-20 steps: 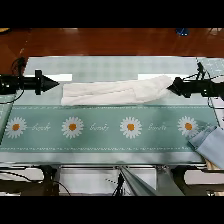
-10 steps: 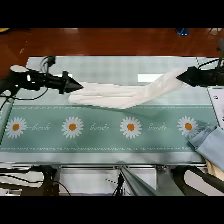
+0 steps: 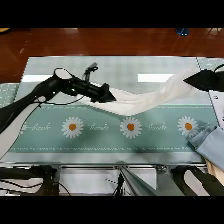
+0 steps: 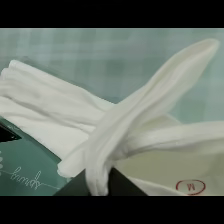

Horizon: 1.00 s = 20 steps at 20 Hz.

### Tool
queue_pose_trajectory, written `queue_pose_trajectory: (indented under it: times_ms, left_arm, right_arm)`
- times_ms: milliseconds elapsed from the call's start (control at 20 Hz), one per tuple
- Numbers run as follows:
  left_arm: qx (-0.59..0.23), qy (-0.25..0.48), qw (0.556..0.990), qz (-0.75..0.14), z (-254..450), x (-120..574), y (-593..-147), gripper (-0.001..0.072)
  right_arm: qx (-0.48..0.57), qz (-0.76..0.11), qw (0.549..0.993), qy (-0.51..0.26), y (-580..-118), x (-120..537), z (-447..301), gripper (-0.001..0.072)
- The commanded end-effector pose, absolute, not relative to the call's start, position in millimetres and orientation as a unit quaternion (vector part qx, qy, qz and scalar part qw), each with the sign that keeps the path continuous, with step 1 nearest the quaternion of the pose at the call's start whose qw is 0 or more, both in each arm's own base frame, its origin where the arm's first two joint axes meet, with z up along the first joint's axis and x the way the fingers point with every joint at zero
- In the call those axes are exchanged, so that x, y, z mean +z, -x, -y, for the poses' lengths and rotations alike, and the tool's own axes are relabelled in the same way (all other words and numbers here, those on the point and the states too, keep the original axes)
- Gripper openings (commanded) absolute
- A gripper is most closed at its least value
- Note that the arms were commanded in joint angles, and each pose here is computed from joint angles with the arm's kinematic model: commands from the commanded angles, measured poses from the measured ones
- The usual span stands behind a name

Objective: Fold the shirts.

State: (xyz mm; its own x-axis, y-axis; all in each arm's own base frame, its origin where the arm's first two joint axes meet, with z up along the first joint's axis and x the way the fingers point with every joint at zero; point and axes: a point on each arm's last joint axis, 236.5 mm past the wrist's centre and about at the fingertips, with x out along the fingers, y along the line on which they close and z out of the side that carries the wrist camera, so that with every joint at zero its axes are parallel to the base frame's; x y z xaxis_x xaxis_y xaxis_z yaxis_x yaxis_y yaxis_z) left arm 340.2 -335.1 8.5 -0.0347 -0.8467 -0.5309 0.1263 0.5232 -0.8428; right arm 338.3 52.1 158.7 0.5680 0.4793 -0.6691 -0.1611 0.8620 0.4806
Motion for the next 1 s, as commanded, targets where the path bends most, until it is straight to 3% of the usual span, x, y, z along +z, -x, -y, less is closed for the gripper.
queue_pose_trajectory:
  times_ms: [0, 200, 450, 550, 800, 950]
  left_arm:
    - [-0.384, 0.287, 0.636, -0.605, 377, 3, -322, 0.0022]
    - [-0.386, 0.28, 0.61, -0.632, 419, -19, -285, 0.0022]
    - [-0.371, 0.327, 0.559, -0.666, 472, -51, -245, 0.0022]
    - [-0.372, 0.342, 0.557, -0.659, 482, -53, -243, 0.0022]
    - [-0.382, 0.357, 0.606, -0.6, 443, -12, -305, 0.0021]
    - [-0.383, 0.337, 0.672, -0.537, 382, 38, -356, 0.0021]
  right_arm:
    - [0.194, -0.432, 0.862, -0.181, -314, 171, -61, 0.0022]
    - [0.197, -0.422, 0.867, -0.176, -299, 184, -66, 0.0022]
    - [0.204, -0.423, 0.867, -0.167, -285, 190, -71, 0.0022]
    - [0.194, -0.433, 0.866, -0.158, -283, 184, -66, 0.0022]
    - [0.196, -0.428, 0.868, -0.158, -285, 186, -66, 0.0022]
    - [0.232, -0.39, 0.877, -0.157, -296, 202, -92, 0.0022]
